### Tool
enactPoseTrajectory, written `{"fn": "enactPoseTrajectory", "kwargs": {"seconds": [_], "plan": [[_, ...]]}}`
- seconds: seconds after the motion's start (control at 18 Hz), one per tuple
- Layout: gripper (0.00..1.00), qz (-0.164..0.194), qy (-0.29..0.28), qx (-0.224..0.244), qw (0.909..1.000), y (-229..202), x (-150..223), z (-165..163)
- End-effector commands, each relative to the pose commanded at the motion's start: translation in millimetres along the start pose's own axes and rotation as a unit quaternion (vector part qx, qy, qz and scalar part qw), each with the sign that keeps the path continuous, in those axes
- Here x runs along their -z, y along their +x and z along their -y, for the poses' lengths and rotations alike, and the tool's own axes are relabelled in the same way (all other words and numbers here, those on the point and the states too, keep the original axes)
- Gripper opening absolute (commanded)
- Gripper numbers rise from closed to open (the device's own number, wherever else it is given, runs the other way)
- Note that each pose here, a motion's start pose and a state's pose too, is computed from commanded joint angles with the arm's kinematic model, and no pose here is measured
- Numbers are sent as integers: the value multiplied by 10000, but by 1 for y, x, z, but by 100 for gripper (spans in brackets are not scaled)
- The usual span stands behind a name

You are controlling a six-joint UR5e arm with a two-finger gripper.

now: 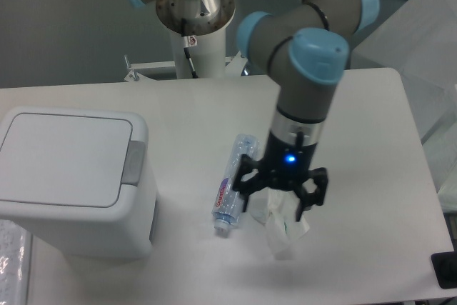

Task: Open the trash can
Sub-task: 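Move the gripper over to the lid edge of the white trash can, then push the lid edge upward with the gripper to flip the lid open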

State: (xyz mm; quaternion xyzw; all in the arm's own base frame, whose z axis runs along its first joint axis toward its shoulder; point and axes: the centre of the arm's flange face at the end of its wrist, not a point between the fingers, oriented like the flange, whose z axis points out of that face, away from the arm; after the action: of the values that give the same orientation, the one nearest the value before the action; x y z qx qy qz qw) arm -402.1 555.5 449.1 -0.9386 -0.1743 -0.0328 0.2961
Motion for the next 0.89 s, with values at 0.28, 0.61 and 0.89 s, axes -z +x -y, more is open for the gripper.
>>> {"fn": "enactPoseTrajectory", "kwargs": {"seconds": [0.28,0.61,0.89], "plan": [[100,-349,309,175,9988,37,28,10],[100,-625,171,200,9977,79,41,-11],[100,-663,50,135,9977,100,46,-47]]}}
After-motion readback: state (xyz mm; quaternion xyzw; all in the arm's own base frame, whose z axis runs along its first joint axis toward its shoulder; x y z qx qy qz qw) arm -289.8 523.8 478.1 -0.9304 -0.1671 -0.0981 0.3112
